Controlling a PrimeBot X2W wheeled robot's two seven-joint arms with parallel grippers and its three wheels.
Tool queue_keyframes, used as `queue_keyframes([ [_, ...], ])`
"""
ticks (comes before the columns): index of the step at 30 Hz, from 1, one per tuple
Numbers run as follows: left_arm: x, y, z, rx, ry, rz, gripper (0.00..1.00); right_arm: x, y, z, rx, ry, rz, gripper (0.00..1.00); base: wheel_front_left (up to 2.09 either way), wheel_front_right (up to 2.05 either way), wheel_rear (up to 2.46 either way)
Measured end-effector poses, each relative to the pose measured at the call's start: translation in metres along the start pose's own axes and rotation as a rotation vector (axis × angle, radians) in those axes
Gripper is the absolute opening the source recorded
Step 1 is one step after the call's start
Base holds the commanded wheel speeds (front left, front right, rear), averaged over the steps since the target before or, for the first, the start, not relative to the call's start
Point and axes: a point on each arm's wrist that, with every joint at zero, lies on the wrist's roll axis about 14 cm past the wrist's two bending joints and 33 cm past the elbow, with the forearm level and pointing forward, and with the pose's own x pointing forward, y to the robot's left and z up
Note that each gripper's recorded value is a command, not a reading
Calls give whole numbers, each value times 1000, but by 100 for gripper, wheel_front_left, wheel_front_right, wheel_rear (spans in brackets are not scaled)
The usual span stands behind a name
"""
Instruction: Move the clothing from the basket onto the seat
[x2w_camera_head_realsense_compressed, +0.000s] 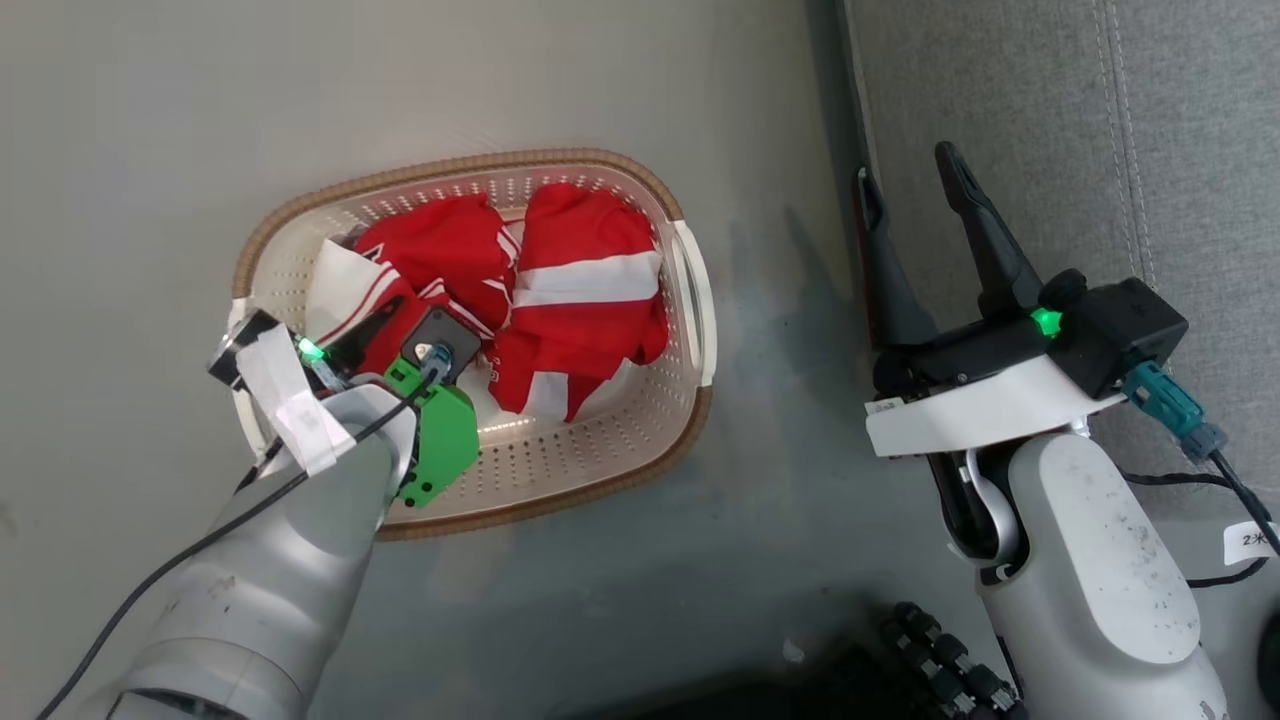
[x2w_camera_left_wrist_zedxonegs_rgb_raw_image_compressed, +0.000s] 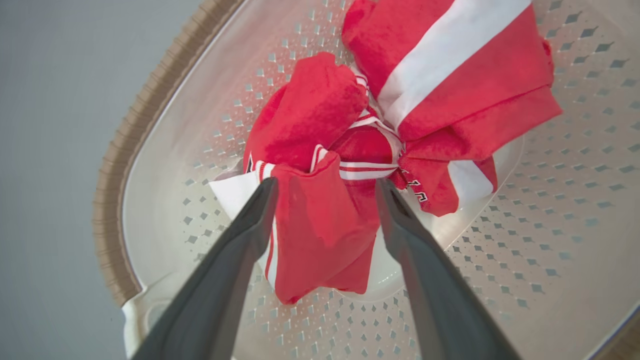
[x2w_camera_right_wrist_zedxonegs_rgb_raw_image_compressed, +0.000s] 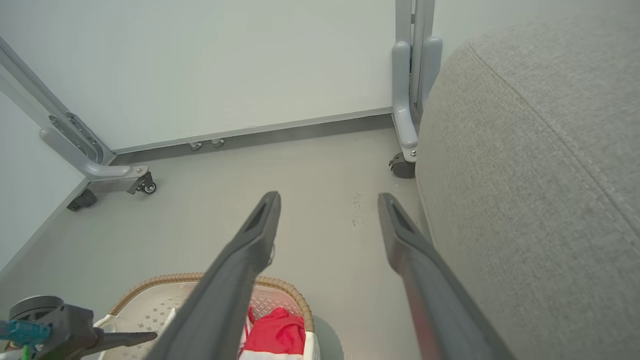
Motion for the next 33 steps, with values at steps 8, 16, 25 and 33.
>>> queue_keyframes([
  [8, 32, 3, -35, 28, 141, -12, 100, 1, -15, -31, 10, 68, -32, 100, 0, 0, 0],
  [16, 52, 7, -57, 57, 225, 7, 100, 1, -21, -52, 26, 115, -46, 100, 0, 0, 0],
  [25, 68, 8, -79, 85, 319, -7, 100, 3, -22, -67, 43, 146, -44, 100, 0, 0, 0],
  [33, 75, 2, -98, 84, 404, -25, 0, -1, -30, -74, 41, 168, -67, 100, 0, 0, 0],
])
